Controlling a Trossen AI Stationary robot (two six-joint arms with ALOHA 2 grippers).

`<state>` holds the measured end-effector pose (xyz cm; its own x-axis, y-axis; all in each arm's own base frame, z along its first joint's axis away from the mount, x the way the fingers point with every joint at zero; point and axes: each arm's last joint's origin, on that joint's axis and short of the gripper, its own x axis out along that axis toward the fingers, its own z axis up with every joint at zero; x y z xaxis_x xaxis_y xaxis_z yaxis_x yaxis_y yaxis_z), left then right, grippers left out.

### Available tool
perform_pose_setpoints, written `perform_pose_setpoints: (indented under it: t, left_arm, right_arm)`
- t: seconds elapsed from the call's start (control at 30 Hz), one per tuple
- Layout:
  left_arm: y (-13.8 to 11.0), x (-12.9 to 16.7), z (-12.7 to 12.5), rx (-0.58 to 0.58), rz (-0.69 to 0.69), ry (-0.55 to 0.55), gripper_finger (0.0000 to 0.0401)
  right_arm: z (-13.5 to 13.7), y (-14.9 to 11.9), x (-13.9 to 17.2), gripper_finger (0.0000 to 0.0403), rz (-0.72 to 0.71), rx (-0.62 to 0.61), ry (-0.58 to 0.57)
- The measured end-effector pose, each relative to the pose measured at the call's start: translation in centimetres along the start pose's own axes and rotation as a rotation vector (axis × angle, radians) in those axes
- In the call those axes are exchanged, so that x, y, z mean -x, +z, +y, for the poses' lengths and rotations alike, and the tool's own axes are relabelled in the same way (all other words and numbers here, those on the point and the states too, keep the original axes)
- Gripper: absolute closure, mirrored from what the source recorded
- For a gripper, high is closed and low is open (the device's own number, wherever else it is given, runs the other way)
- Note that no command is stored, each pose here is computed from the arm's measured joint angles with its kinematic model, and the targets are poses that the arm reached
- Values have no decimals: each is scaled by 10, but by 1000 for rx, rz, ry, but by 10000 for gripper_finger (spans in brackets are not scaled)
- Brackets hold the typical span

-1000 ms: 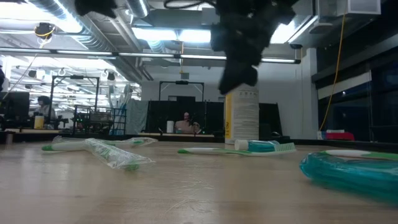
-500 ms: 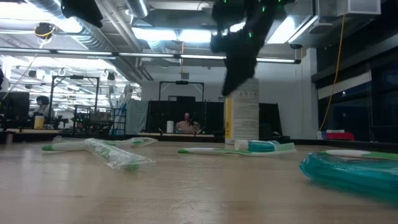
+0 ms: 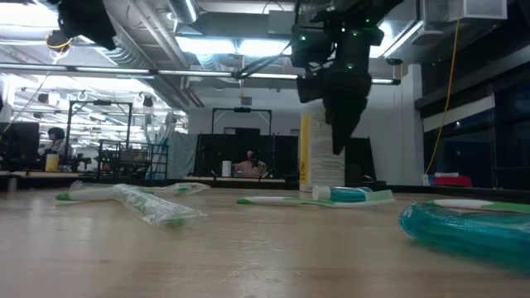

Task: Pick & Place toothbrushing station
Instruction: Put the blue mouthwash bottle into the middle section of the black organizer

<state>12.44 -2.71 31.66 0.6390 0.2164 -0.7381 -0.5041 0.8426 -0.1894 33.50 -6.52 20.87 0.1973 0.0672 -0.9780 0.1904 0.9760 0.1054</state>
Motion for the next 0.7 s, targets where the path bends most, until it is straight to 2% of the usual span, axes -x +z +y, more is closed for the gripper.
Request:
perform_pose_setpoints:
  t: [0.3,0.5,0.7]
  left_arm:
    - [-9,4,-11,46,-88,-5,253]
    - [-12,7,-14,74,-101,-19,253]
    - [-13,7,-15,103,-99,-32,253]
  right_arm:
    - [3,-28,-35,305,95,51,53]
    - [2,-35,-49,304,64,59,83]
    - [2,-38,-57,304,47,58,63]
